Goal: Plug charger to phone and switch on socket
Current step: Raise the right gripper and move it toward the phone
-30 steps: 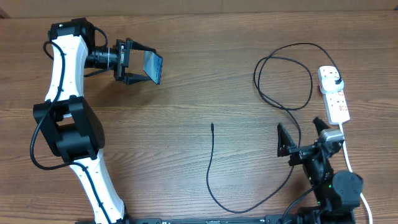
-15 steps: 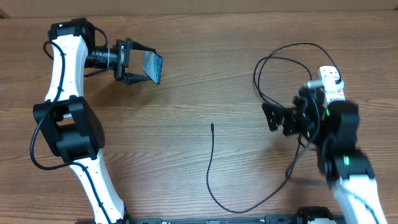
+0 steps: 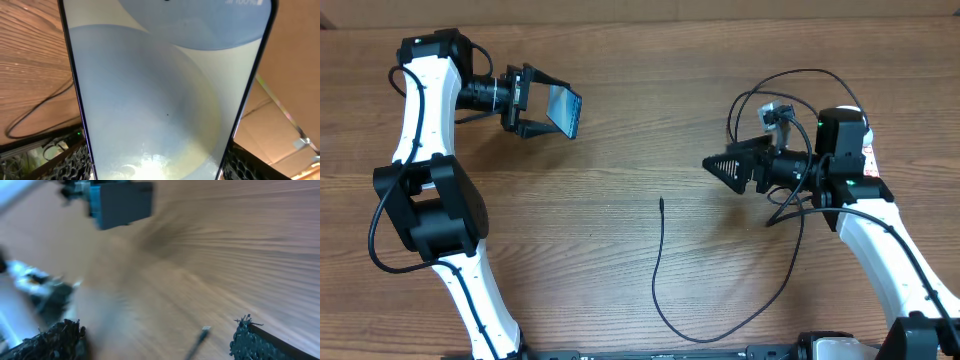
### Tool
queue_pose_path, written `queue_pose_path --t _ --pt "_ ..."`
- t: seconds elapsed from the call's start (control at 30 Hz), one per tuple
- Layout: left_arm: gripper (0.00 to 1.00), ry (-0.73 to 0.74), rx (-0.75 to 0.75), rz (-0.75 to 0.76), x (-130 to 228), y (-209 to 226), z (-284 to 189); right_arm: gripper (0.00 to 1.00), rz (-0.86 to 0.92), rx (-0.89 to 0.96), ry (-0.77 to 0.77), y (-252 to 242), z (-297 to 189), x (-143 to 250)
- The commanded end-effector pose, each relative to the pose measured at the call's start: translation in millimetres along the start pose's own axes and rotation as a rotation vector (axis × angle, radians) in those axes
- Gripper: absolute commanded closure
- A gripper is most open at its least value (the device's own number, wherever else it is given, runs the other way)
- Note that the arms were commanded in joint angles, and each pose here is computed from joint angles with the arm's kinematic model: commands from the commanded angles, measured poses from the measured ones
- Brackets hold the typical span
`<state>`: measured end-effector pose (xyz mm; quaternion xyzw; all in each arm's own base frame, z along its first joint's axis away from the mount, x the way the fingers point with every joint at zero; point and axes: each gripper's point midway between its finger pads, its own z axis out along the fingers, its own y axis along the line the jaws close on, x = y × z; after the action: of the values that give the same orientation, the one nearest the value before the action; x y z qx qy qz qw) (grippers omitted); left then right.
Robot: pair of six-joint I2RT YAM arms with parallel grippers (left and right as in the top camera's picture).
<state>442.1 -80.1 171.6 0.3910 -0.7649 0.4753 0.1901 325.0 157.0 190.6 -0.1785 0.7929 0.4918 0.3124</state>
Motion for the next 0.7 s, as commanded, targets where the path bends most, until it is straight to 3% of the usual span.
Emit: queue_pose_path --t 0.0,0.23,0.67 --pt "0.96 -0.026 -0.021 0.025 0 -3 0 0.00 -0.042 -0.201 0.002 38 -4 -8" --pt "0.96 -0.062 -0.106 0.007 -1 6 13 0.00 -0.017 -0.255 0.000 48 -6 -12" --pt "0.96 -0.099 -0.194 -0.023 6 4 51 0.00 0.610 0.097 -0.089 -16 -2 -22"
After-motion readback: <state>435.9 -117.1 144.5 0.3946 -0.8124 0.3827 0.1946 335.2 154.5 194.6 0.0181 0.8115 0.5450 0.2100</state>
